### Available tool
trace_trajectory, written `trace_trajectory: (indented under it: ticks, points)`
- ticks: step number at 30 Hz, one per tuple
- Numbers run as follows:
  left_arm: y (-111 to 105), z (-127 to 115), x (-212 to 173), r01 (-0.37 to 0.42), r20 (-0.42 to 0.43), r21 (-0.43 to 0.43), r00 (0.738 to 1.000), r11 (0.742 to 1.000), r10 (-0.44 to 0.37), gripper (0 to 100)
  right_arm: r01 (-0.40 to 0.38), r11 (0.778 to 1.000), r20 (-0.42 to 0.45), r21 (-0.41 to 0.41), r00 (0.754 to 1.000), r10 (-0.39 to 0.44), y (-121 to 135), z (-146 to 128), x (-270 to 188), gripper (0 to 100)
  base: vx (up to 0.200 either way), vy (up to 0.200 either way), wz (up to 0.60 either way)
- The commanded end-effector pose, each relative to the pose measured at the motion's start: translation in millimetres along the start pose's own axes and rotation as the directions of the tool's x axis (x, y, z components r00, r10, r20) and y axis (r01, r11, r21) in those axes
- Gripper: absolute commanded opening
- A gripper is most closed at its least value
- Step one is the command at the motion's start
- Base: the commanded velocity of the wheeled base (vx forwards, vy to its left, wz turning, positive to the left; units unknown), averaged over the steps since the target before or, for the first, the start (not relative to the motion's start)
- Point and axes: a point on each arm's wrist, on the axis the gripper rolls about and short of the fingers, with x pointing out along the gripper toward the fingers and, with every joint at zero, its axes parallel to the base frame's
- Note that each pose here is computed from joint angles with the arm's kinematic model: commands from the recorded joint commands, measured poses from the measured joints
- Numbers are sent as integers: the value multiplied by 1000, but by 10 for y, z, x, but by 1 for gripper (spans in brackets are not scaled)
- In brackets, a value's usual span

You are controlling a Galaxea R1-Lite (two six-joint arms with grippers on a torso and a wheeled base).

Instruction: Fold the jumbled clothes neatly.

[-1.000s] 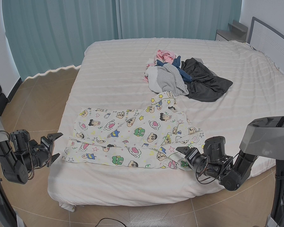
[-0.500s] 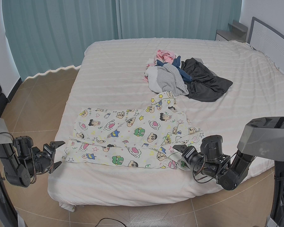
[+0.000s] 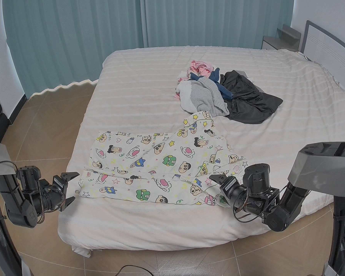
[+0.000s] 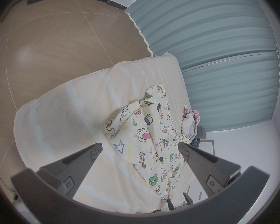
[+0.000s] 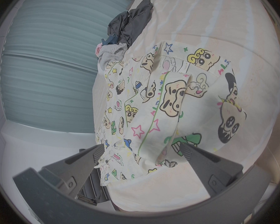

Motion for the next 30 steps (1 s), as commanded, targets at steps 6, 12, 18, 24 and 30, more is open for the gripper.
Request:
trace_trajectory:
  ticks: [6, 12, 18, 24, 30]
  points:
    - [13, 1, 9, -4, 0, -2, 1000, 1000, 4, 100, 23, 1000, 21, -6, 1000, -23, -84, -39, 129, 100, 0, 0, 0]
    - [17, 0, 11, -5, -1, -2, 1000, 1000, 5, 100, 21, 1000, 53, -11, 998, -20, -76, -22, 208, 100, 0, 0, 0]
    - [21, -1, 13, -6, -1, -2, 1000, 1000, 6, 100, 10, 1000, 58, -13, 998, -10, -46, -5, 211, 100, 0, 0, 0]
    - [21, -1, 13, -6, -1, -1, 1000, 1000, 6, 100, 13, 1000, 62, -15, 998, -13, -54, 5, 210, 0, 0, 0, 0]
    - [21, -1, 13, -7, 0, -1, 1000, 1000, 7, 100, 20, 999, 58, -30, 998, -18, -63, -10, 197, 0, 0, 0, 0]
